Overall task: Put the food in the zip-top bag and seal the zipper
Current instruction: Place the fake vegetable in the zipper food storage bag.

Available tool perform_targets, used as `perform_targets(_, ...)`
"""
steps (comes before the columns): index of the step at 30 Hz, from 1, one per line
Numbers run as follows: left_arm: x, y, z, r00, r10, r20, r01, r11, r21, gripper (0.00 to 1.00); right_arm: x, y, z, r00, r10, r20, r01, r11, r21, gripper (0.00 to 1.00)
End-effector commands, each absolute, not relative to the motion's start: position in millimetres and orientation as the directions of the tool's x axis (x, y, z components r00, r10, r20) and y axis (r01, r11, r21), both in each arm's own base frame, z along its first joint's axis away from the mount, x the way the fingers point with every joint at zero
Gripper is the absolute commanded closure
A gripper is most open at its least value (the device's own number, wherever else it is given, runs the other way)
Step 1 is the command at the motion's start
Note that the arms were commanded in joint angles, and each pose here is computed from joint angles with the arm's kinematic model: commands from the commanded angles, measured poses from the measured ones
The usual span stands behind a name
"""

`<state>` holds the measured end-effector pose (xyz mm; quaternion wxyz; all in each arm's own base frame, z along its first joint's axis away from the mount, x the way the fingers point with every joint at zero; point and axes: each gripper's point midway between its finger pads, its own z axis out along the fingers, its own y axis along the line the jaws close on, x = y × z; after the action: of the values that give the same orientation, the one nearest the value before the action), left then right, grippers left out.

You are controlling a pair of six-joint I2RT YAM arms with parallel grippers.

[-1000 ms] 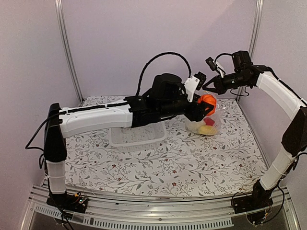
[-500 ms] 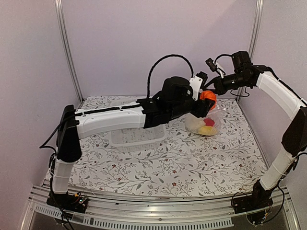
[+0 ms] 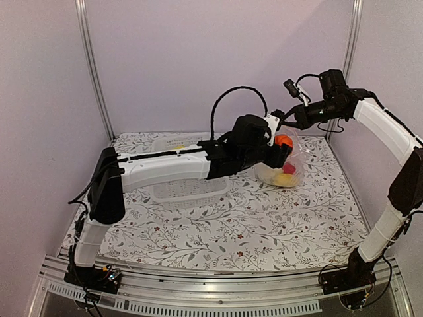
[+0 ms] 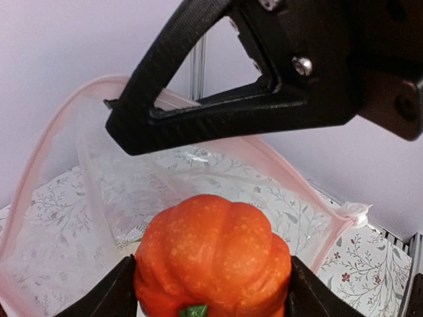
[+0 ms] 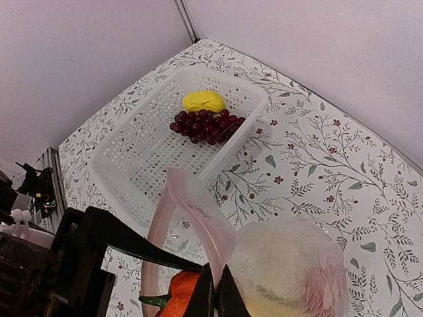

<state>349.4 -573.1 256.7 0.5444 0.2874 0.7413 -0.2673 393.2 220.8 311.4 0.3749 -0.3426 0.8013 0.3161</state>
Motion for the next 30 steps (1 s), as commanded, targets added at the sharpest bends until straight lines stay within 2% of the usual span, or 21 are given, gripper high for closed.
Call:
perform_targets(1,366,-574,244,-0.272,0.153,-0.950,0.696,0.713,-0.084,0.29,391,226,329,-0.461,-0.292,-0.838,-0.799,0.548,0.249,1.00)
perform_targets(7,376,-577,241,-0.276,0.155,-0.949,0.697,0.712,-0.087,0.22,392,227,330,-0.469,-0.283,-0.837,-0.797,0.545,0.262,1.00)
perform_targets(11,374,-577,250,-0.265,0.144,-0.953,0.708,0.701,-0.091,0.09,392,228,337,-0.466,-0.276,-0.841,-0.799,0.540,0.265,1.00)
perform_targets(15,361,-572,286,-0.193,0.114,-0.974,0.731,0.679,-0.065,0.04,395,228,336,-0.472,-0.276,-0.837,-0.794,0.546,0.268,1.00)
perform_targets(19,335,-561,343,-0.052,0.027,-0.998,0.764,0.644,-0.023,0.00,401,228,331,-0.483,-0.278,-0.830,-0.786,0.556,0.271,1.00)
perform_targets(23,309,-544,375,0.022,0.008,-1.000,0.804,0.595,0.023,0.01,405,228,326,-0.489,-0.284,-0.825,-0.781,0.563,0.270,1.00)
perform_targets(25,312,-526,376,-0.003,0.008,-1.000,0.765,0.644,0.003,0.03,407,227,325,-0.488,-0.287,-0.824,-0.777,0.573,0.261,1.00)
perform_targets(28,334,-489,362,-0.148,-0.041,-0.988,0.618,0.776,-0.125,0.11,407,224,322,-0.486,-0.290,-0.824,-0.772,0.585,0.249,1.00)
perform_targets(30,342,-474,343,-0.294,-0.117,-0.948,0.529,0.806,-0.264,0.21,408,223,323,-0.482,-0.289,-0.827,-0.770,0.590,0.242,1.00)
